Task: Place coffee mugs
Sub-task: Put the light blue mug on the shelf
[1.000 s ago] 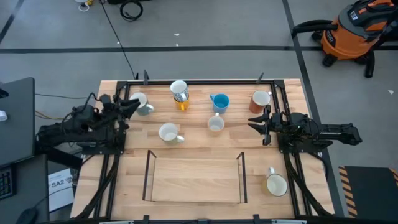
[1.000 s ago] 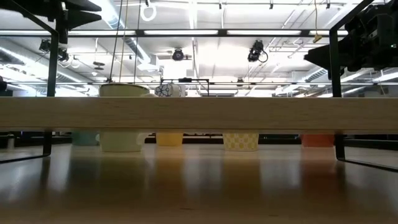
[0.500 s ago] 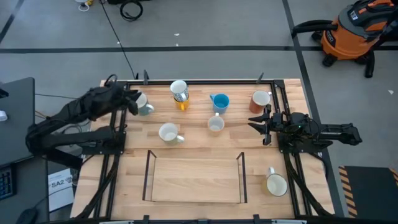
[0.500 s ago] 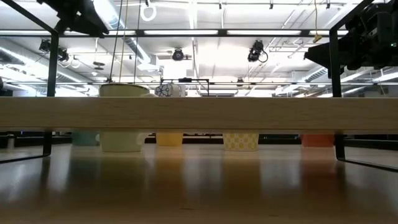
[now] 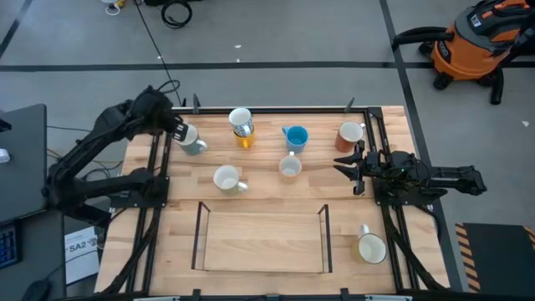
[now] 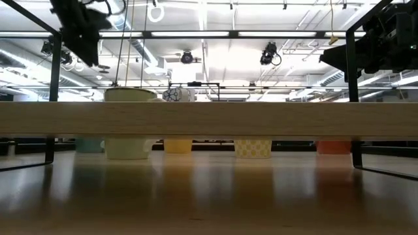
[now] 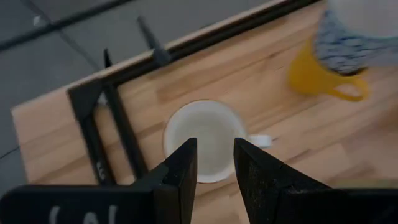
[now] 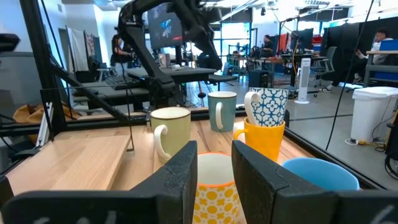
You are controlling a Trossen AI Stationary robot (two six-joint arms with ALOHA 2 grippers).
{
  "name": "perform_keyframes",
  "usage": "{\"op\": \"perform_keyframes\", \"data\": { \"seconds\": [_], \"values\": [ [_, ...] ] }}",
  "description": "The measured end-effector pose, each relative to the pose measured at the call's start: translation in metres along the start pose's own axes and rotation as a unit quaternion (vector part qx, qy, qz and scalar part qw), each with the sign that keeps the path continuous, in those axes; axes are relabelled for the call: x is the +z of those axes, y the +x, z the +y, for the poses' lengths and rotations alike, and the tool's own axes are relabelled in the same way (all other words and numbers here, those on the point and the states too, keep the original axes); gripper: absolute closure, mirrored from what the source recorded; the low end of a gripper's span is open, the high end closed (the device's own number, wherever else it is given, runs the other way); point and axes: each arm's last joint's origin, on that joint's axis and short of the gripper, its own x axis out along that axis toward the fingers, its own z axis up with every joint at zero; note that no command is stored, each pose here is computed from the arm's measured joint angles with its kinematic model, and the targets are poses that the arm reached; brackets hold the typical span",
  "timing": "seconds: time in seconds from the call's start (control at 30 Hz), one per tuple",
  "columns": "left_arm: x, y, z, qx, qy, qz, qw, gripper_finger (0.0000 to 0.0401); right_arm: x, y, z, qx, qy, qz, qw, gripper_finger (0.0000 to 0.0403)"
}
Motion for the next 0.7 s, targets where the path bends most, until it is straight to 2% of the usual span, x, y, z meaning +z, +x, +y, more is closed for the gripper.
{"op": "perform_keyframes", "data": {
  "seconds": [0.17,0.33,0.7],
  "values": [
    [0.012,0.026,0.013,0.012,0.004,0.055,0.998,0.029,0.0,0.0,0.0,0.0,0.0,0.0,1.0,0.0298],
    [0.019,0.042,0.013,-0.018,0.004,0.09,0.996,0.029,0.0,0.0,0.0,0.0,0.0,-0.001,1.0,0.0298],
    [0.027,0.072,0.01,-0.007,0.017,0.132,0.991,0.029,0.0,0.0,0.0,0.0,0.0,-0.002,1.0,0.0298]
  ]
}}
